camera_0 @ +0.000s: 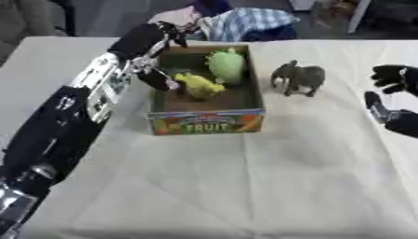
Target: Pick up objects on the table and place them in the box.
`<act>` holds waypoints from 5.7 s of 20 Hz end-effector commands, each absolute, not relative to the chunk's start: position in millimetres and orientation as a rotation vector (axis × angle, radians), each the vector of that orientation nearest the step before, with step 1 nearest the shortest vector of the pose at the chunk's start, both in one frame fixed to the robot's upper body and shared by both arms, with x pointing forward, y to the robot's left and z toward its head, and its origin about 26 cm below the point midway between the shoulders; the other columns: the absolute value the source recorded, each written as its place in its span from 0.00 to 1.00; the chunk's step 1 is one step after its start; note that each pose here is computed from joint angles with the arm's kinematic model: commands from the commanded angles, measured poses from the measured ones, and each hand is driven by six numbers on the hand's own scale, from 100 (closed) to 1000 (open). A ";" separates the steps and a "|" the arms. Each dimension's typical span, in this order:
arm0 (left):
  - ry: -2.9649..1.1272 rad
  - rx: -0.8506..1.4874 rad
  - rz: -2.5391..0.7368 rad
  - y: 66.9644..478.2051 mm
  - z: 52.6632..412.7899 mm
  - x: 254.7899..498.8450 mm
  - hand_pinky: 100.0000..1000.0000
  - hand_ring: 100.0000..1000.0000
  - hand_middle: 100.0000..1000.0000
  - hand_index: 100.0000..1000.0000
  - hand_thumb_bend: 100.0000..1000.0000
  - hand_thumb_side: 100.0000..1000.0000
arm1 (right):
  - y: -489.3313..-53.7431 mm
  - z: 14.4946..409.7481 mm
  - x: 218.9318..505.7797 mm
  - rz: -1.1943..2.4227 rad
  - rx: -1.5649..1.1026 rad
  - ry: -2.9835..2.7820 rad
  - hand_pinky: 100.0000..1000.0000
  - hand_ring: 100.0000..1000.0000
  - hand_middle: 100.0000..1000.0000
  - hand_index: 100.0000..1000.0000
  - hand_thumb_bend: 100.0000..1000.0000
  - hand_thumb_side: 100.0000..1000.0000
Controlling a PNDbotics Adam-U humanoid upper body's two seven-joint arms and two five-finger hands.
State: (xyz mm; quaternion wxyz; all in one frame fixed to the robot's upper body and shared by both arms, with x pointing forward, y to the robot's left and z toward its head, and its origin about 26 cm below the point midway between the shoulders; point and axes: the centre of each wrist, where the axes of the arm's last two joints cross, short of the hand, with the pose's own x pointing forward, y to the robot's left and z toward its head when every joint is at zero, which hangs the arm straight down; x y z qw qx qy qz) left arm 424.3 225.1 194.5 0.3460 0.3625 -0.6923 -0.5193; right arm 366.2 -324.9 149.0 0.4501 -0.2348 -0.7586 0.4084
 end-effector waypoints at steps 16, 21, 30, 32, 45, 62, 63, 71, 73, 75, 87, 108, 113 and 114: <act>-2.027 0.609 -0.719 275.6 193.3 350.7 0.66 0.48 0.52 0.70 0.58 0.10 | -393.9 167.9 444.1 1.191 -0.590 -1.511 0.76 0.88 0.84 0.92 0.30 0.35; -2.028 0.574 -0.617 278.8 182.8 347.3 0.66 0.47 0.51 0.70 0.58 0.10 | -399.2 146.7 453.1 1.163 -0.636 -1.437 0.76 0.88 0.84 0.93 0.31 0.36; -1.997 0.520 -0.565 278.6 168.2 347.5 0.66 0.47 0.51 0.70 0.57 0.10 | -385.8 130.3 463.4 1.143 -0.668 -1.408 0.76 0.88 0.82 0.92 0.32 0.37; -1.993 0.516 -0.564 278.6 166.6 347.6 0.66 0.47 0.51 0.70 0.57 0.10 | -384.1 125.9 463.7 1.158 -0.668 -1.388 0.77 0.88 0.82 0.92 0.32 0.38; -1.970 0.502 -0.557 278.9 159.3 348.0 0.66 0.47 0.51 0.70 0.56 0.10 | -373.1 114.2 464.5 1.319 -0.774 -1.273 0.65 0.59 0.51 0.65 0.28 0.24; -1.919 0.511 -0.552 286.3 146.8 346.3 0.66 0.47 0.51 0.70 0.56 0.11 | -354.4 197.6 467.5 1.229 -0.950 -1.677 0.54 0.37 0.32 0.43 0.16 0.17; -1.916 0.511 -0.552 286.7 146.0 346.1 0.66 0.47 0.51 0.70 0.56 0.11 | -346.6 207.6 468.3 1.244 -0.942 -1.714 0.54 0.37 0.32 0.44 0.16 0.17; -1.907 0.487 -0.575 283.1 141.5 345.2 0.66 0.47 0.51 0.70 0.56 0.11 | -255.5 249.8 480.0 1.426 -0.775 -1.911 0.55 0.38 0.33 0.45 0.16 0.20; -1.912 0.479 -0.579 281.3 141.6 345.4 0.66 0.46 0.50 0.70 0.56 0.10 | -231.5 246.9 484.4 1.483 -0.729 -1.909 0.55 0.39 0.34 0.45 0.16 0.21; -1.923 0.472 -0.583 278.8 143.6 345.7 0.66 0.46 0.50 0.70 0.56 0.10 | -210.8 237.9 488.8 1.540 -0.695 -1.880 0.56 0.39 0.34 0.46 0.16 0.22; -1.961 0.437 -0.577 269.1 150.0 346.4 0.66 0.47 0.51 0.70 0.52 0.11 | -179.4 151.7 500.0 1.531 -0.672 -1.650 0.59 0.53 0.48 0.66 0.18 0.34; -1.920 0.509 -0.516 287.8 142.5 343.9 0.67 0.47 0.51 0.70 0.51 0.13 | -309.4 243.8 451.6 1.110 -0.776 -2.050 0.68 0.74 0.78 0.90 0.23 0.44; -1.914 0.525 -0.499 291.4 141.4 343.6 0.67 0.47 0.52 0.70 0.52 0.14 | -336.4 238.5 419.7 0.894 -0.773 -2.099 0.64 0.71 0.74 0.87 0.15 0.41; -1.913 0.527 -0.496 292.0 141.2 343.5 0.68 0.48 0.52 0.70 0.52 0.14 | -339.3 235.5 414.3 0.869 -0.767 -2.099 0.64 0.70 0.74 0.87 0.14 0.41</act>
